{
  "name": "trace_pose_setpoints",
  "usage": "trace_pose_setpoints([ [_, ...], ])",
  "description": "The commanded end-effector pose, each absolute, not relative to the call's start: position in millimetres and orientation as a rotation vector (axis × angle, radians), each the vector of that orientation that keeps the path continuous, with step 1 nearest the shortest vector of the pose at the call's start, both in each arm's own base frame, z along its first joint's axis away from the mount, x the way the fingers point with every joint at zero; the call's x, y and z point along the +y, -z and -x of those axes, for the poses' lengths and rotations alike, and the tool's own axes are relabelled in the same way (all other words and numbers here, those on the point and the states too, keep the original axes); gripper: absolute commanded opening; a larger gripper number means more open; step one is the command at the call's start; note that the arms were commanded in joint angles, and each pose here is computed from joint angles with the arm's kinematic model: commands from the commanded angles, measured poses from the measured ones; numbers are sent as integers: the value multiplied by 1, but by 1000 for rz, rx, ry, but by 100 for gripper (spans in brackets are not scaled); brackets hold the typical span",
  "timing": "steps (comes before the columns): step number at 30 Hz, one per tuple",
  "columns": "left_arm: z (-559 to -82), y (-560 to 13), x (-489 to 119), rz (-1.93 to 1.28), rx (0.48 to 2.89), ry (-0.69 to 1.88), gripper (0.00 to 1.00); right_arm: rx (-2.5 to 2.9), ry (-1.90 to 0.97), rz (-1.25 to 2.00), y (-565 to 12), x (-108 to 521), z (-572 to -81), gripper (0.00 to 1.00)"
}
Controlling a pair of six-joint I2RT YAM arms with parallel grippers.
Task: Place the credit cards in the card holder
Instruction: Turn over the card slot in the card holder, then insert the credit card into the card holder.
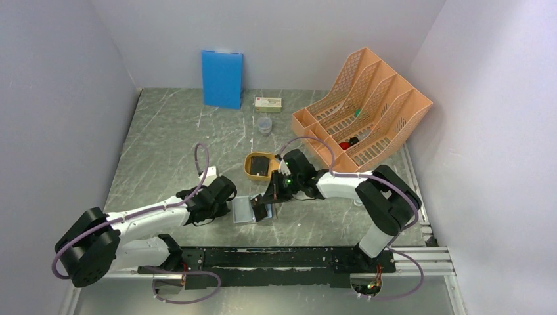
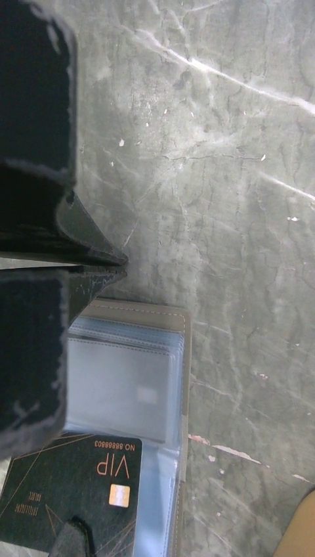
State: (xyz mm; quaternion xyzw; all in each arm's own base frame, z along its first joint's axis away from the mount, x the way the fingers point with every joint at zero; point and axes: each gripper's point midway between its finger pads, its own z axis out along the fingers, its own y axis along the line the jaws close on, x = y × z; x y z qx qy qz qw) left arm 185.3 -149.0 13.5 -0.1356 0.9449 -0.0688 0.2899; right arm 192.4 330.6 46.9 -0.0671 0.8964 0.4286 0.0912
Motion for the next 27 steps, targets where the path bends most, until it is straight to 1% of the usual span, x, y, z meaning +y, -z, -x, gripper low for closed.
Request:
trace_pose_setpoints([
  [1,-178,-3,-149,359,2563,197,9,2655,-1313,209,-48,336,-193,0],
  [18,-175,2,-153,337,2585,215,7,2636,-1360,213,-50,345,-192,0],
  [27,-173,5,-153,332,2596,214,5,2626,-1347,159,-45,346,-196,0],
])
